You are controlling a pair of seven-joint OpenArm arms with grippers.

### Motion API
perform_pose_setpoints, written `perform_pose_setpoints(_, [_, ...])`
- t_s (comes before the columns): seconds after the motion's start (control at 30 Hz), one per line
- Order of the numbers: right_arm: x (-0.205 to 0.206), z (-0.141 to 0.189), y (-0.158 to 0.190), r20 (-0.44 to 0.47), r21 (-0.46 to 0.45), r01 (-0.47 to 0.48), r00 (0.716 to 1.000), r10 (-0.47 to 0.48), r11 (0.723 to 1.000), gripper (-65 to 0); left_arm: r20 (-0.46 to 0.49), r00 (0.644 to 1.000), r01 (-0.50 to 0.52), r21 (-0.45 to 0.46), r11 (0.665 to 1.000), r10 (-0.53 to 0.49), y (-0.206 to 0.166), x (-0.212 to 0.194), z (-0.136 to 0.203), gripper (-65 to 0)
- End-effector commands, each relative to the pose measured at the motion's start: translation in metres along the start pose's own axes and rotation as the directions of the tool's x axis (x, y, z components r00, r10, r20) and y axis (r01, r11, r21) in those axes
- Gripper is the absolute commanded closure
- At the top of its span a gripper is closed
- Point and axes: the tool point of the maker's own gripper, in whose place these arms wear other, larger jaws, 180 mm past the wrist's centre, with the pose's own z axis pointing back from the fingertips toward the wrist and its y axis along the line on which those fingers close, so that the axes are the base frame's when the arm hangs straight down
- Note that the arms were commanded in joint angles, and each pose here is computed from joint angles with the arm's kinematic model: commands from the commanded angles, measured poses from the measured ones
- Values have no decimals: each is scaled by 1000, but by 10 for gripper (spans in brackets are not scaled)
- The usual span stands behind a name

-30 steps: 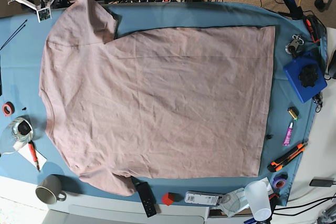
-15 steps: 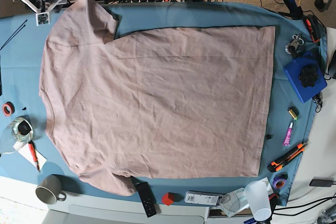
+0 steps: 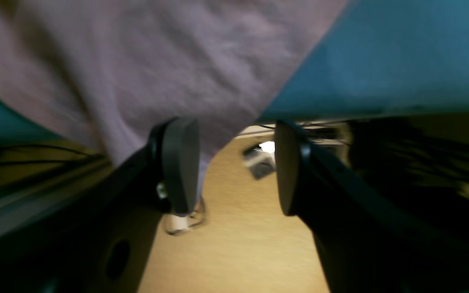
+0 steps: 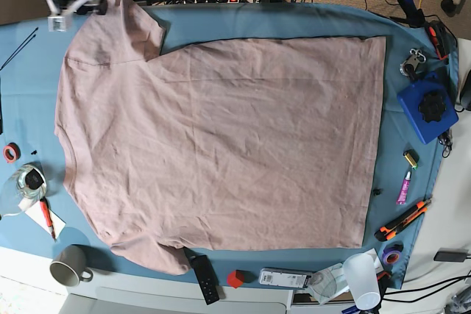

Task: Fold the T-shirt properly
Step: 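Grasp the pink shirt's shoulder edge with the right gripper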

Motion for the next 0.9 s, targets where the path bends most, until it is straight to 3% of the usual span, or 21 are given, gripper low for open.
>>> perform_pose_setpoints(0.0, [9,7,-5,44,18,17,999,-18,1000,-295,17,1000,-1,-8,1000,1,-2,4,4,-250])
perform_pose_setpoints(0.1, [12,14,-18,83,87,110,990,-117,990,-295,21,1000,0,-7,1000,0,-2,5,4,-250])
perform_pose_setpoints(0.17, [5,13,-17,62,161,157,984,-169,974,-295,28,1000,2,-7,1000,-2,-1,7,3,-250])
perform_pose_setpoints(0.43, [-12,-2,-4,2,348,330,936,-353,878,-295,35,999,3,-5,1000,-3,-1,10,1,-250])
perform_pose_setpoints(0.53, [-6,0,5,0,402,338,930,-369,851,-295,36,999,3,-5,1000,-3,-1,10,1,-250])
perform_pose_setpoints(0.67, [3,-3,7,17,418,326,931,-366,848,-295,36,999,3,-5,1000,-3,-1,10,1,-250])
perform_pose_setpoints(0.87, [0,-15,29,-36,462,307,944,-328,832,-295,49,999,6,-3,1000,-6,0,14,-1,-250])
